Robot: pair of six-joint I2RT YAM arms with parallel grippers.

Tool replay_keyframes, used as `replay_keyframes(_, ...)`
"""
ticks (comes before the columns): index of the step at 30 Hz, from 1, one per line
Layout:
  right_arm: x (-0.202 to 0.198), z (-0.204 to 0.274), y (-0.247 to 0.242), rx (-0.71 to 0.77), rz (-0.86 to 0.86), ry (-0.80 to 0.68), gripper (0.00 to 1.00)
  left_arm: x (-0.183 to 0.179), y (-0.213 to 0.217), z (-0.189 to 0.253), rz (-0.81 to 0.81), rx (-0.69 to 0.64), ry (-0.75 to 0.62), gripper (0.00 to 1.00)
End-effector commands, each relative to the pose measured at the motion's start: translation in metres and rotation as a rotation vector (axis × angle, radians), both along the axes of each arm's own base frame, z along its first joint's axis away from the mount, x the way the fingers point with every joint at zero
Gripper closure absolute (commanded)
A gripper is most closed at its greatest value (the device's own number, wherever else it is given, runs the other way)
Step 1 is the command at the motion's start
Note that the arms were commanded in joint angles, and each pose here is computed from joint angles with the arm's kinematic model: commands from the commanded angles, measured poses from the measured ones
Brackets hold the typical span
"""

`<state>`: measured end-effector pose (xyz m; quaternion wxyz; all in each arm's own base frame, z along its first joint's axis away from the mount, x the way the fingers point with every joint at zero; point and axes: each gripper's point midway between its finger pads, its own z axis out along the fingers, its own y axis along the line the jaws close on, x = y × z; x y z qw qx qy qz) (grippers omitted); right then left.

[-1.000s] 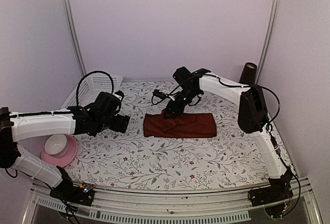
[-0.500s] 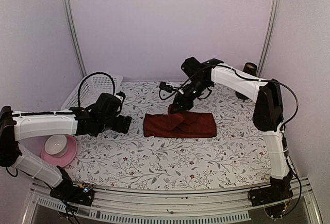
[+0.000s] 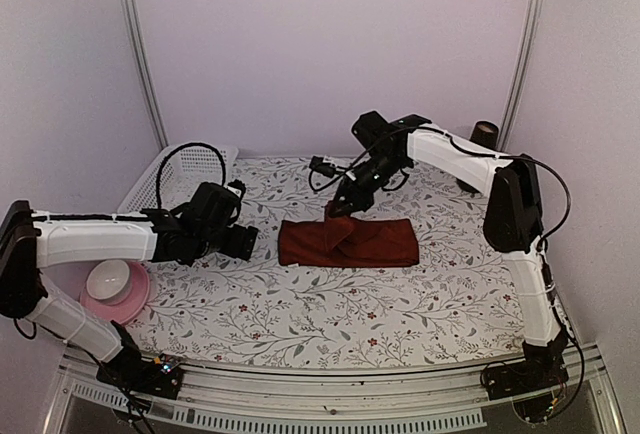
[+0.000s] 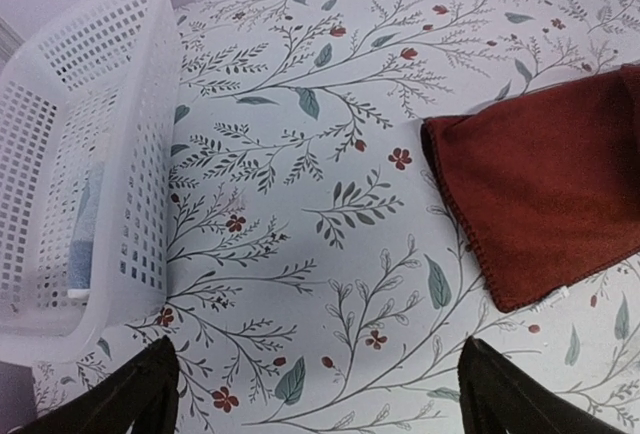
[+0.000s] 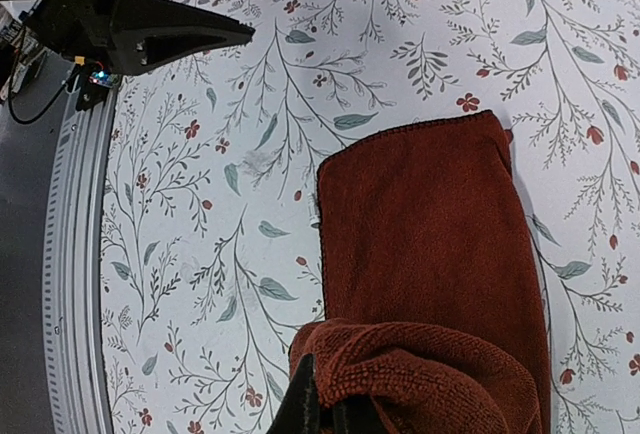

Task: Roll the towels
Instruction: Fold the towel at the center of the board.

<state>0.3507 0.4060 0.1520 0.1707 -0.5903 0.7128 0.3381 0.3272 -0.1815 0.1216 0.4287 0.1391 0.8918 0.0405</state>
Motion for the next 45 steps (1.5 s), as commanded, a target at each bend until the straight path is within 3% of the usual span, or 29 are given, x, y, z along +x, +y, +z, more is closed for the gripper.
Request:
replay_keyframes(1,-0.004,-0.019,0.021,0.011,0.043,0.027,0.97,0.003,0.002,-0.005,0.01,-0.011,0.001,0.03)
replay_keyframes(7,0.002,-0.035,0.04,0.021,0.039,0.017,0.97,0.005,0.004,-0.005,0.02,-0.017,-0.006,0.03)
replay_keyframes(12,0.002,-0.047,0.056,0.052,0.035,0.031,0.88,0.007,0.006,-0.009,0.03,-0.012,-0.004,0.03)
replay_keyframes(14,-0.002,-0.048,0.065,0.068,0.048,0.027,0.71,0.008,0.007,-0.012,0.04,-0.015,-0.003,0.03)
replay_keyframes(18,0.0,-0.032,0.08,0.126,0.052,-0.015,0.49,0.01,0.008,-0.019,0.056,-0.027,0.001,0.03)
replay_keyframes(21,0.015,-0.014,0.078,0.112,-0.007,-0.094,0.42,0.012,0.006,-0.024,0.053,-0.029,0.008,0.03)
replay_keyframes(28,0.044,0.028,-0.01,0.017,-0.142,-0.24,0.36,0.035,-0.021,-0.007,-0.046,-0.06,0.0,0.03)
replay_keyframes(31,0.039,0.006,-0.07,-0.085,-0.177,-0.239,0.35,0.055,-0.045,0.018,-0.151,-0.189,-0.015,0.03)
replay_keyframes(35,0.027,0.001,-0.133,-0.117,-0.213,-0.233,0.35,0.083,-0.08,0.049,-0.351,-0.362,-0.025,0.03)
replay_keyframes(40,0.013,-0.017,-0.166,-0.142,-0.231,-0.203,0.35,0.108,-0.125,0.019,-0.564,-0.406,0.127,0.08)
replay_keyframes(45,0.005,-0.041,-0.178,-0.189,-0.221,-0.187,0.35,0.125,-0.142,-0.037,-0.598,-0.436,0.259,0.17)
